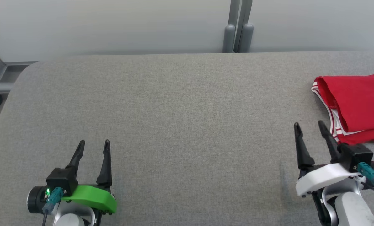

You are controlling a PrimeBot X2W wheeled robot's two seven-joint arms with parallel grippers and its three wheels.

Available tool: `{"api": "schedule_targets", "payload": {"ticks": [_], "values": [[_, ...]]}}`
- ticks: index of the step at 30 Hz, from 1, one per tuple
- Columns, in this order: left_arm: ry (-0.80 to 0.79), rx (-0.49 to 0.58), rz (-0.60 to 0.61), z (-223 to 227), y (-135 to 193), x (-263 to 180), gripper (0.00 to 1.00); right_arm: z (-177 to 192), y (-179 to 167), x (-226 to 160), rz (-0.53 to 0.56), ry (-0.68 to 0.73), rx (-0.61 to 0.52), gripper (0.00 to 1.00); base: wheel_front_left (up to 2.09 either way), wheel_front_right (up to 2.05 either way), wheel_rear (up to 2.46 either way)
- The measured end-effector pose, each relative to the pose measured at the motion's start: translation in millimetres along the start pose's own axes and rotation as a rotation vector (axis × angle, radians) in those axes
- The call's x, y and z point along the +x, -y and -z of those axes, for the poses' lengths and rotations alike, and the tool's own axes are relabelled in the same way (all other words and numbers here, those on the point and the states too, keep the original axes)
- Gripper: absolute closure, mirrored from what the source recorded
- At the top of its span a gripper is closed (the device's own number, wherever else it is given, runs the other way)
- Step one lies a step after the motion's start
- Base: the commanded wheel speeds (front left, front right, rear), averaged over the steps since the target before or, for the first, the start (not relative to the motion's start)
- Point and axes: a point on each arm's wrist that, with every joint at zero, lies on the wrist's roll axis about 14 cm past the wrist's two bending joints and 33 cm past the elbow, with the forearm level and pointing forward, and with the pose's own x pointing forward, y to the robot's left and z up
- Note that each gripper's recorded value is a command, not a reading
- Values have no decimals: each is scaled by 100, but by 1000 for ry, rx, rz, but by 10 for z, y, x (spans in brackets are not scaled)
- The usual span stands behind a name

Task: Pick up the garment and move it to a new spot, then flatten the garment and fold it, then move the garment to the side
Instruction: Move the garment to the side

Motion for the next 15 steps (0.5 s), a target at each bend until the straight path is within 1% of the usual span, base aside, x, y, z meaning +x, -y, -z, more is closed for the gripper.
{"api": "schedule_targets", "payload": {"ticks": [4, 9, 15], "values": [[-8, 8, -14, 26, -41, -130, 0, 60, -115, -94, -20, -17, 4, 0, 0, 0, 0], [0, 1, -34, 13, -83, -244, 0, 134, -82, -258, 3, -37, 10, 0, 0, 0, 0], [-25, -3, -51, 105, -123, -368, 0, 226, -41, -429, 28, -66, 15, 0, 0, 0, 0]]}}
